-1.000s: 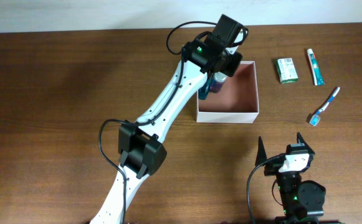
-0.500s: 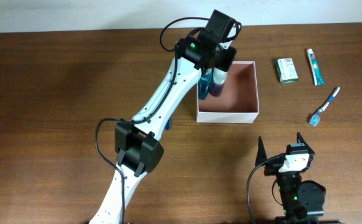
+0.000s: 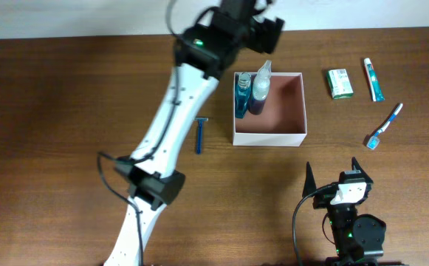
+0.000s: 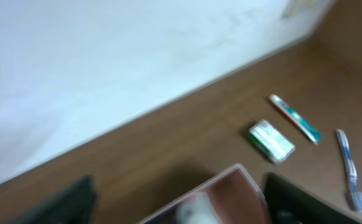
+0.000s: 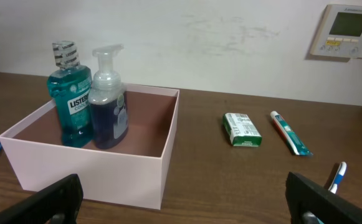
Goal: Pack container
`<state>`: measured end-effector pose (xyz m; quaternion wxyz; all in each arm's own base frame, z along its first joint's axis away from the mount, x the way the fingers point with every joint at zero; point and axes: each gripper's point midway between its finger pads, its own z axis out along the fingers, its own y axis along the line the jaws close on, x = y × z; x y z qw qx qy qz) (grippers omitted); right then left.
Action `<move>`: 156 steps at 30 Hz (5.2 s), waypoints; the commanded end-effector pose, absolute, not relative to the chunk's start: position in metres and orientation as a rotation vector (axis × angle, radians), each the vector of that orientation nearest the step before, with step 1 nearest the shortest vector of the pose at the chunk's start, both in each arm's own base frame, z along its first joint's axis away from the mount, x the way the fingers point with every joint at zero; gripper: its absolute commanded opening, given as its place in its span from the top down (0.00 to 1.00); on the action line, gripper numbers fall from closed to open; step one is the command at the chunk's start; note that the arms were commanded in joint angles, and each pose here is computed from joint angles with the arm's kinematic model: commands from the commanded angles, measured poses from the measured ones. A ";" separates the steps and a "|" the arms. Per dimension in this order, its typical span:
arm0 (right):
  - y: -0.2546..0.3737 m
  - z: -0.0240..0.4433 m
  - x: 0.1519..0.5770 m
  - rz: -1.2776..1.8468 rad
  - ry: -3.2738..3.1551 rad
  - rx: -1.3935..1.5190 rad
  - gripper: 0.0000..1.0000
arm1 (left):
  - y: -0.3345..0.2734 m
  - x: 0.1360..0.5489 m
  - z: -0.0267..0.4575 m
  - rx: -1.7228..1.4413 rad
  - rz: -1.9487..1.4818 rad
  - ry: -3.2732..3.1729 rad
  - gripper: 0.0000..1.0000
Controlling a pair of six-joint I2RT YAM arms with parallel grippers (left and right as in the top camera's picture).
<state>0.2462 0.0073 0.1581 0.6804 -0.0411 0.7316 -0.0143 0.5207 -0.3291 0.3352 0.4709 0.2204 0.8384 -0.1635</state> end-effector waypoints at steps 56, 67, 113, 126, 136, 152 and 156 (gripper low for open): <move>0.011 0.157 0.246 -0.005 1.643 -0.093 0.01 | 0.017 0.508 0.232 -0.220 0.128 2.699 0.01; 0.032 0.236 0.236 0.097 1.326 -0.169 0.01 | 0.016 0.509 0.232 -0.219 0.127 2.695 0.01; -0.112 0.258 0.413 0.166 2.604 -0.131 0.01 | 0.016 0.507 0.231 -0.219 0.128 2.703 0.01; -0.109 0.250 0.429 0.194 2.583 -0.142 0.01 | 0.016 0.507 0.231 -0.219 0.128 2.703 0.01; -0.103 0.237 0.442 0.227 2.582 -0.169 0.01 | 0.016 0.507 0.231 -0.219 0.128 2.703 0.01; -0.069 0.208 0.471 0.235 2.599 -0.286 0.01 | 0.016 0.507 0.231 -0.219 0.128 2.703 0.01; -0.069 0.213 0.483 0.208 2.549 -0.302 0.01 | 0.016 0.507 0.231 -0.219 0.128 2.703 0.01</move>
